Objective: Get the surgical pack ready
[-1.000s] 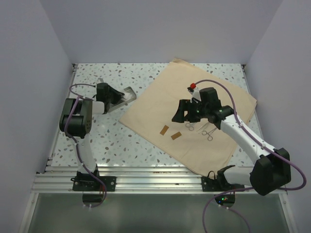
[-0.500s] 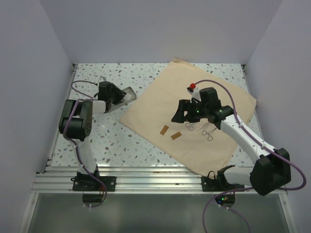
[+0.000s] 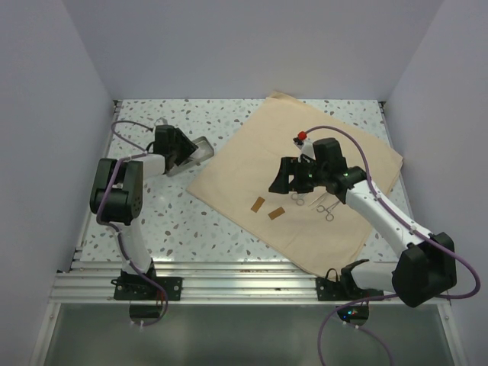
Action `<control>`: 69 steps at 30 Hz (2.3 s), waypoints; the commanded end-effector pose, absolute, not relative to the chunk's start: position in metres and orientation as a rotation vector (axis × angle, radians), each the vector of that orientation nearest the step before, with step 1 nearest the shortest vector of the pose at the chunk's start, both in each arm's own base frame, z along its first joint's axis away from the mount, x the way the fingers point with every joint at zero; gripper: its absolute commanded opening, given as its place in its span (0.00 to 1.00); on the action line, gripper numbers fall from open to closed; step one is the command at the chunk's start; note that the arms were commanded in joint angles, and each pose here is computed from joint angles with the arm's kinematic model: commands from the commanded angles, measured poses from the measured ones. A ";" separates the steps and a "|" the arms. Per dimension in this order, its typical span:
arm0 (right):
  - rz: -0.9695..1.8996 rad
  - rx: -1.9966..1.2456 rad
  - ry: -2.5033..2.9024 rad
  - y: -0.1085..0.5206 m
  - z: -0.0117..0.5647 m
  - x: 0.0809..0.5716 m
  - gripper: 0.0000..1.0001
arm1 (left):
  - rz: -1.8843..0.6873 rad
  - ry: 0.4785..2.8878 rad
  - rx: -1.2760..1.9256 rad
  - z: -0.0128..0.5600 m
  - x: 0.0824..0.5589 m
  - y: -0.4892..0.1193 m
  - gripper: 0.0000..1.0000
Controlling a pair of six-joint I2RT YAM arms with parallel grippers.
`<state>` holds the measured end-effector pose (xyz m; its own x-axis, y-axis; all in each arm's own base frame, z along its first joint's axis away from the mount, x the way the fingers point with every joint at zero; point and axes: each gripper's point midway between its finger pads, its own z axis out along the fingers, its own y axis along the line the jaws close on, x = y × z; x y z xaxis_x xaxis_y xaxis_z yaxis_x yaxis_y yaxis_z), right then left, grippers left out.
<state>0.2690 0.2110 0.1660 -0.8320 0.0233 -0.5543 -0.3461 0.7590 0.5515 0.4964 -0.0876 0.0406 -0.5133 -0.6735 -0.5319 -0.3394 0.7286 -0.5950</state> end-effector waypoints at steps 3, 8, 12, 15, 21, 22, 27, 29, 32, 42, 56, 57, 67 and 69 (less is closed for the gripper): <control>0.940 -0.266 2.366 0.216 0.174 0.271 0.78 | -0.422 2.080 -0.622 0.094 0.513 -0.076 0.62; 0.946 -0.267 2.370 0.216 0.173 0.271 0.78 | -0.374 2.106 -0.539 0.111 0.507 -0.075 0.67; 0.946 -0.268 2.374 0.217 0.172 0.270 0.78 | -0.334 2.077 -0.521 0.125 0.497 -0.069 0.66; 0.946 -0.266 2.372 0.217 0.173 0.271 0.78 | -0.338 2.066 -0.498 0.134 0.498 -0.070 0.53; 0.943 -0.266 2.374 0.217 0.173 0.271 0.78 | -0.423 2.129 -0.449 0.111 0.516 -0.089 0.16; 0.939 -0.265 2.373 0.216 0.173 0.271 0.78 | -0.423 2.156 -0.452 0.098 0.517 -0.091 0.11; 0.928 -0.266 2.374 0.215 0.173 0.272 0.78 | -0.381 2.203 -0.463 0.067 0.526 -0.089 0.06; 0.930 -0.268 2.378 0.215 0.171 0.271 0.78 | -0.369 2.236 -0.462 0.053 0.527 -0.090 0.05; 0.933 -0.267 2.381 0.215 0.170 0.271 0.78 | -0.346 2.273 -0.464 0.036 0.524 -0.091 0.03; 0.936 -0.265 2.386 0.216 0.168 0.272 0.78 | -0.394 2.287 -0.418 0.029 0.529 -0.114 0.04; 0.873 -0.233 2.429 0.211 0.153 0.277 0.78 | -0.405 2.176 -0.406 0.079 0.527 -0.114 0.23; 0.841 -0.218 2.448 0.208 0.147 0.278 0.78 | -0.408 2.163 -0.402 0.089 0.521 -0.113 0.33; 0.651 -0.096 2.580 0.200 0.089 0.254 0.73 | -0.433 1.961 -0.392 0.200 0.452 -0.101 0.61; 0.619 -0.070 2.596 0.196 0.078 0.249 0.71 | -0.497 1.958 -0.366 0.208 0.427 -0.109 0.60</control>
